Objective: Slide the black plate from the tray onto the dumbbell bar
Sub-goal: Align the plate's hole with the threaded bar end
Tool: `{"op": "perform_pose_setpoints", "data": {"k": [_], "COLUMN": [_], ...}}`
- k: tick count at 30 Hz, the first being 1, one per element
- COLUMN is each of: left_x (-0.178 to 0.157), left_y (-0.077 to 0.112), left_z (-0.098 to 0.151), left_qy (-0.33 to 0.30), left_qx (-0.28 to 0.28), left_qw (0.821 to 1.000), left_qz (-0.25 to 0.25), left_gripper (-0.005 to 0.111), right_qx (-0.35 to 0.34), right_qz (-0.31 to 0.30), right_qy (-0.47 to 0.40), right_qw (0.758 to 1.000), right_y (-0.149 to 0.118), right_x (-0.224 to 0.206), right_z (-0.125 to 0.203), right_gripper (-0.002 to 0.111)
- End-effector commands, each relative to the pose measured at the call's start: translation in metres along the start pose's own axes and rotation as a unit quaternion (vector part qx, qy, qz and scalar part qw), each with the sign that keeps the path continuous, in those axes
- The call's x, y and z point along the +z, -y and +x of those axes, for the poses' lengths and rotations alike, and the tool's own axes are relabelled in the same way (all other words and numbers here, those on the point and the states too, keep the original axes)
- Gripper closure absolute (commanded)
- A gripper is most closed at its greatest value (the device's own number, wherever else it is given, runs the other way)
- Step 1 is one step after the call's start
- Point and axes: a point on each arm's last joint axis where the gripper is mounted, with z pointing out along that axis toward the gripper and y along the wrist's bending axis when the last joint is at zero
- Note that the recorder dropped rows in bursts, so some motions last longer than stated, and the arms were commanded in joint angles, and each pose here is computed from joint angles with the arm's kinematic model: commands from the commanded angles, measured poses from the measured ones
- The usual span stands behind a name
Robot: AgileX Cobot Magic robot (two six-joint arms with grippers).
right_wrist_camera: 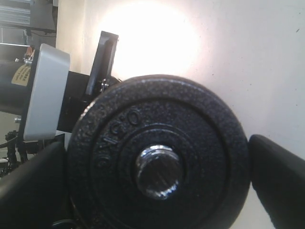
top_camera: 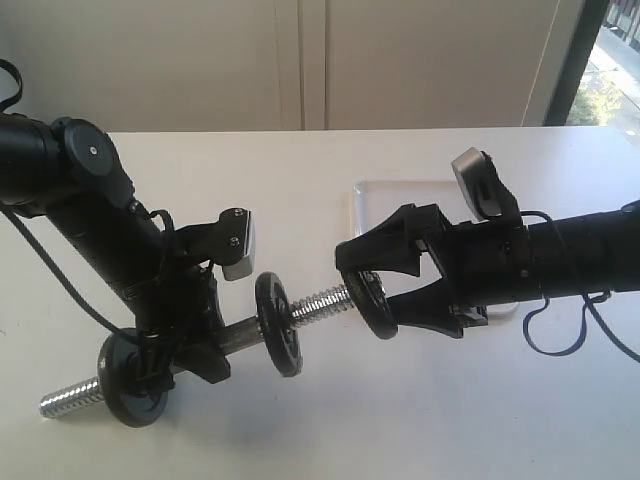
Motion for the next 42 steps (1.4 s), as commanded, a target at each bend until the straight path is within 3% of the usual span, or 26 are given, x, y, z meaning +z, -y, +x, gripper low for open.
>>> {"op": "perform_pose_setpoints", "data": {"k": [1, 42], "left_x": [-0.022, -0.022], "left_y": [0.01, 0.01], "left_z": [-0.021, -0.021], "left_qy": [0.067, 0.067], "left_qx": [-0.018, -0.018], "left_qw": [0.998, 0.998], "left_qz": [0.008, 0.008], "left_gripper": [0.107, 0.107], "right_qx": [-0.001, -0.004], "right_qz": [-0.027, -0.014], "right_qy": [0.006, 0.014], "right_qw": [1.0, 1.0], "right_y": [-0.006, -0.01], "right_x": [-0.001, 0.012], "right_z": [0.0, 0.002], "right_gripper": [0.108, 0.108]}}
